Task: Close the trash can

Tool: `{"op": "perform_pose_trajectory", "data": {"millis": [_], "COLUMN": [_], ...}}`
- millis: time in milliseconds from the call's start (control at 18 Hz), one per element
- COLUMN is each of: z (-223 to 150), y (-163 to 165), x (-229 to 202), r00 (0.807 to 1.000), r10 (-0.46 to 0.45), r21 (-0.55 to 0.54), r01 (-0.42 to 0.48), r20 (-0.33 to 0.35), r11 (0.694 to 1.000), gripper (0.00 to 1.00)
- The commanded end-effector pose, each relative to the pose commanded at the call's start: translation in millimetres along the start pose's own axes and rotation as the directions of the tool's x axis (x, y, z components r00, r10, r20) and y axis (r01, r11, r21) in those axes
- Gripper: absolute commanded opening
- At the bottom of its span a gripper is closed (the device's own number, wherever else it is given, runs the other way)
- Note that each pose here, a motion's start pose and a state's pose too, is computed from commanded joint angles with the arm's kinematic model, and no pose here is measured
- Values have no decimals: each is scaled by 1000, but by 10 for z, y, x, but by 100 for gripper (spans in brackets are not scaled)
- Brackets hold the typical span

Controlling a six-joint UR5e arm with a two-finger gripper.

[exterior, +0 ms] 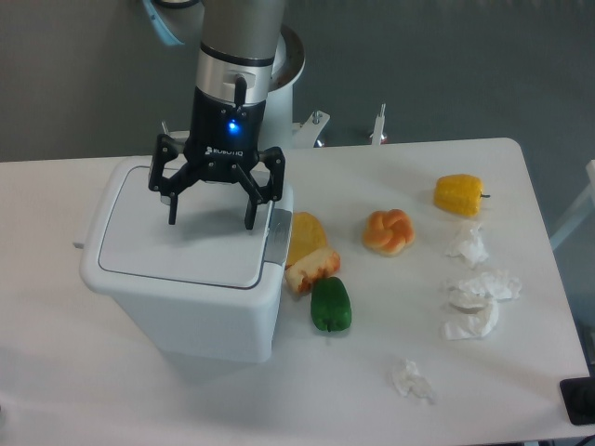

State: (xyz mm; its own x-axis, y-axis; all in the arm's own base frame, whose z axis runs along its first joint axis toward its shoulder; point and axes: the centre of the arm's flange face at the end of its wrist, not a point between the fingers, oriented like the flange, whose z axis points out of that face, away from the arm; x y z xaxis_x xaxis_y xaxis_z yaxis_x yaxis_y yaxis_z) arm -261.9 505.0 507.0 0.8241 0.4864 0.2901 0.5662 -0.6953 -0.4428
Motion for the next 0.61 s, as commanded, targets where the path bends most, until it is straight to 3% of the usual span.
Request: {"op": "perform_pose_trajectory", "data": {"millis": [611], "z": [18], "y": [-3], "x": [8], "r00": [1000], "r10": [-15], "r21": [-2], "r01": [15], "r20": [-16], "r11": [1000], "gripper": [100]}}
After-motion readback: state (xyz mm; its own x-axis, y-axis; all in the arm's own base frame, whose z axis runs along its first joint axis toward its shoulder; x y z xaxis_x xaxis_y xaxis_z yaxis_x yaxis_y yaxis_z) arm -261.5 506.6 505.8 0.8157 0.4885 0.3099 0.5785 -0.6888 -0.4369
